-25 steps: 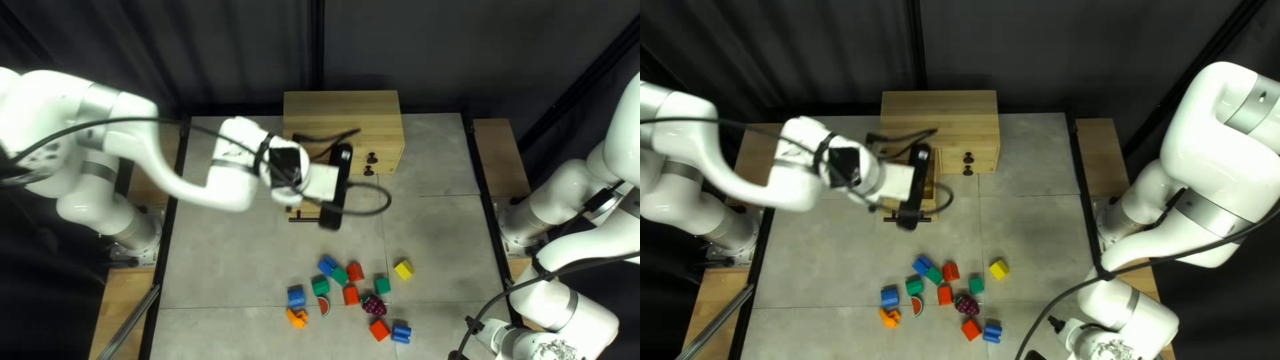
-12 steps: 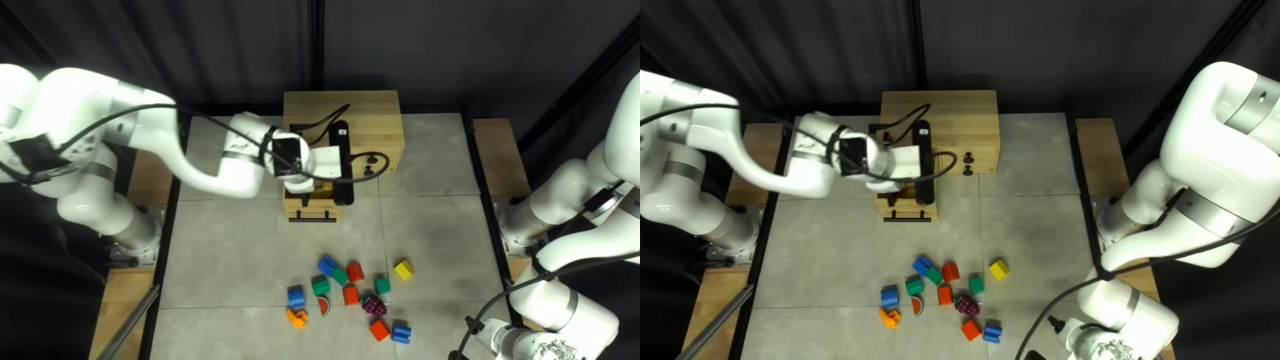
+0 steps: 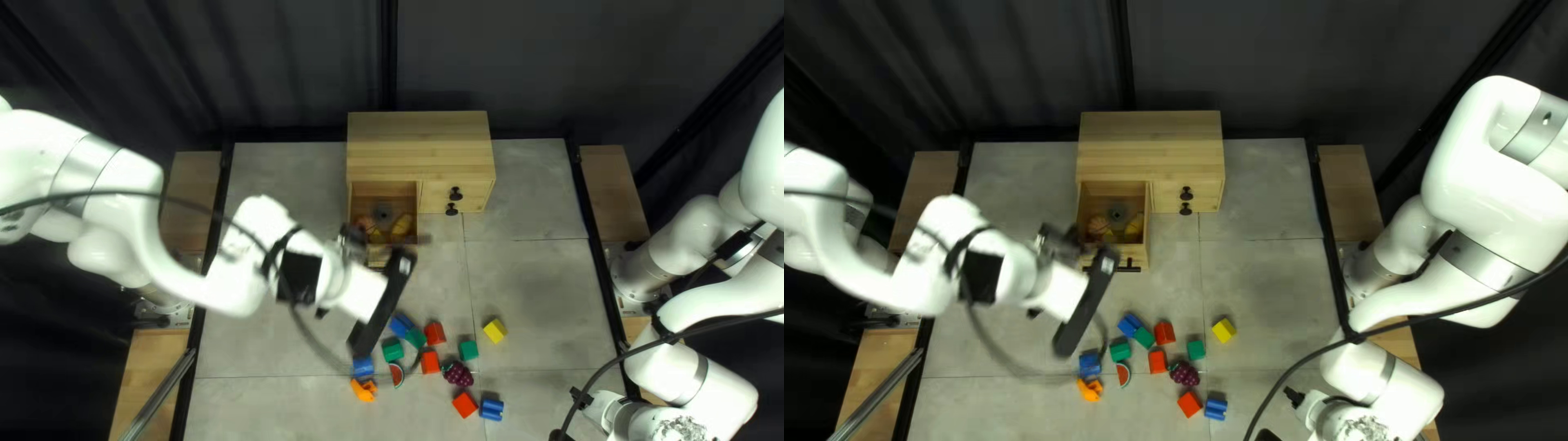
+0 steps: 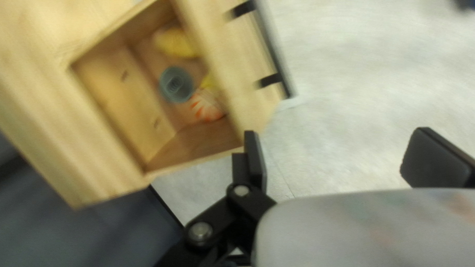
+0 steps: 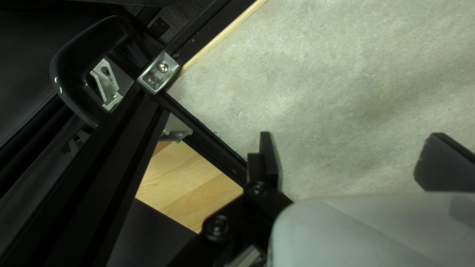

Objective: Open drawers and place objects into drawer and close

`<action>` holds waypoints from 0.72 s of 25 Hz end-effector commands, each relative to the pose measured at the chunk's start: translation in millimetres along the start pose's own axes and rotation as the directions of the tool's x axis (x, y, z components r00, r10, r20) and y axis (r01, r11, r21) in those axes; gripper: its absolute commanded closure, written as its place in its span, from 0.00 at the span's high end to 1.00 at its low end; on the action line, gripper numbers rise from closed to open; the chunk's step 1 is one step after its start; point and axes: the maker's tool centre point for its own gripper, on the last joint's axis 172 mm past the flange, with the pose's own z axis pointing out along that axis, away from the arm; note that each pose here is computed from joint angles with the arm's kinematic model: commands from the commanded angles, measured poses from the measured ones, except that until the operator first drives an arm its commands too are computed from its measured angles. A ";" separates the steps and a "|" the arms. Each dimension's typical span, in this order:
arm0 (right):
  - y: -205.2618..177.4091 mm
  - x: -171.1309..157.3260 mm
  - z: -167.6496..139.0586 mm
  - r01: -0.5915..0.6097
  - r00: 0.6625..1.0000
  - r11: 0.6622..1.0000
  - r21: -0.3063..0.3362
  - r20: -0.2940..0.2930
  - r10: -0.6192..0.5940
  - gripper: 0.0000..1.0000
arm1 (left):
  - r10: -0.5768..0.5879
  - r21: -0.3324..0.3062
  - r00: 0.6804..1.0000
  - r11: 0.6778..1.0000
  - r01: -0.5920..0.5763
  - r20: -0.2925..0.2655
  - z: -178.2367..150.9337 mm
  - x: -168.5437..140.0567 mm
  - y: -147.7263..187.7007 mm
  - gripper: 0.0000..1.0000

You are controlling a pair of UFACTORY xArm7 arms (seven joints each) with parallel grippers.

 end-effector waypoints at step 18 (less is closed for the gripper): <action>0.0 0.0 0.0 0.000 1.000 1.000 0.000 0.000 0.000 1.00 | 0.225 -0.091 0.974 0.970 -0.226 -0.025 30.4 39.5 39.4 1.00</action>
